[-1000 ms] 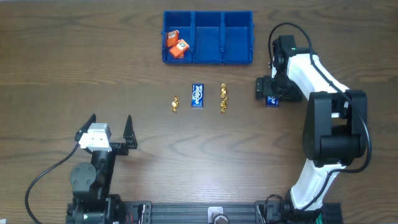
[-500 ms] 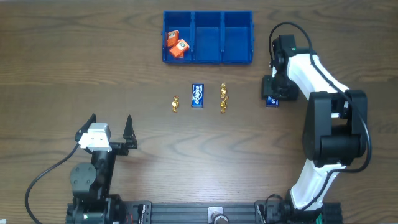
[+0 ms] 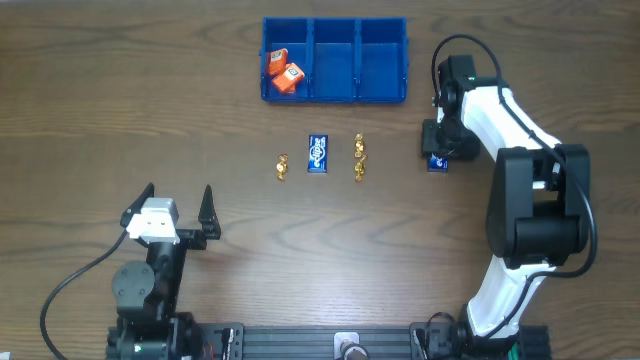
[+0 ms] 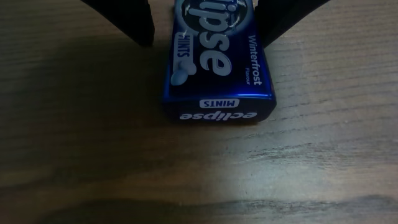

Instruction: Sort Candies Into Trays

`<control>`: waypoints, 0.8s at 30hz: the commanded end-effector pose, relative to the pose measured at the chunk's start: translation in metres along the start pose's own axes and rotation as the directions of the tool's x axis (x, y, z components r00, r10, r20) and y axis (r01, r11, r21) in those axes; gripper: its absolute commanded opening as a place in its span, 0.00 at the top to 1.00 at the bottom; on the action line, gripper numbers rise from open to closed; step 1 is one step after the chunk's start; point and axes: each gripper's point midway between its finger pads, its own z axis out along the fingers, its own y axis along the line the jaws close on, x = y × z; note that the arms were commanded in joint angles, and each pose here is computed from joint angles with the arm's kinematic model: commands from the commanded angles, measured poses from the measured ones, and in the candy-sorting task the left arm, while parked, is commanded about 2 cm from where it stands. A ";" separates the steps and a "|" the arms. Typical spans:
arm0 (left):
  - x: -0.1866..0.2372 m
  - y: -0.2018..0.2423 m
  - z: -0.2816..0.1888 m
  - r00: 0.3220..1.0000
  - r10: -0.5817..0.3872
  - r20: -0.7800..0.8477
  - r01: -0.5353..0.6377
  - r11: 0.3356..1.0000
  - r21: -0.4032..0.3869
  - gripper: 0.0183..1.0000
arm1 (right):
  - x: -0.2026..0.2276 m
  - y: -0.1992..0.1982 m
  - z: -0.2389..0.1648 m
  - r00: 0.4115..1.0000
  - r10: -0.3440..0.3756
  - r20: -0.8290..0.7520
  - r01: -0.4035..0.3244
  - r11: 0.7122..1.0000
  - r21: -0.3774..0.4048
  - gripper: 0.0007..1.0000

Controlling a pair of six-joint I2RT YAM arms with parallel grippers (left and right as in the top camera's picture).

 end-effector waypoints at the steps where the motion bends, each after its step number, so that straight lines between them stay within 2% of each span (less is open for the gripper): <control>1: 0.016 -0.002 0.001 0.999 -0.001 -0.048 0.002 1.000 0.016 0.00 | -0.006 0.005 -0.001 1.000 -0.007 0.015 0.008 1.000 -0.009 0.47; 7: 0.016 -0.002 0.001 0.999 -0.001 -0.048 0.002 1.000 0.016 0.00 | -0.006 0.008 0.001 1.000 -0.007 0.015 0.007 1.000 -0.026 0.47; 12: 0.016 -0.002 0.001 0.999 -0.001 -0.048 0.002 1.000 0.015 0.00 | -0.006 0.009 0.003 1.000 -0.007 0.015 0.007 0.999 -0.031 0.51; 24: 0.016 -0.002 0.001 0.999 -0.001 -0.048 0.002 1.000 0.016 0.00 | -0.006 0.010 0.004 1.000 -0.005 0.016 0.006 0.999 -0.037 0.74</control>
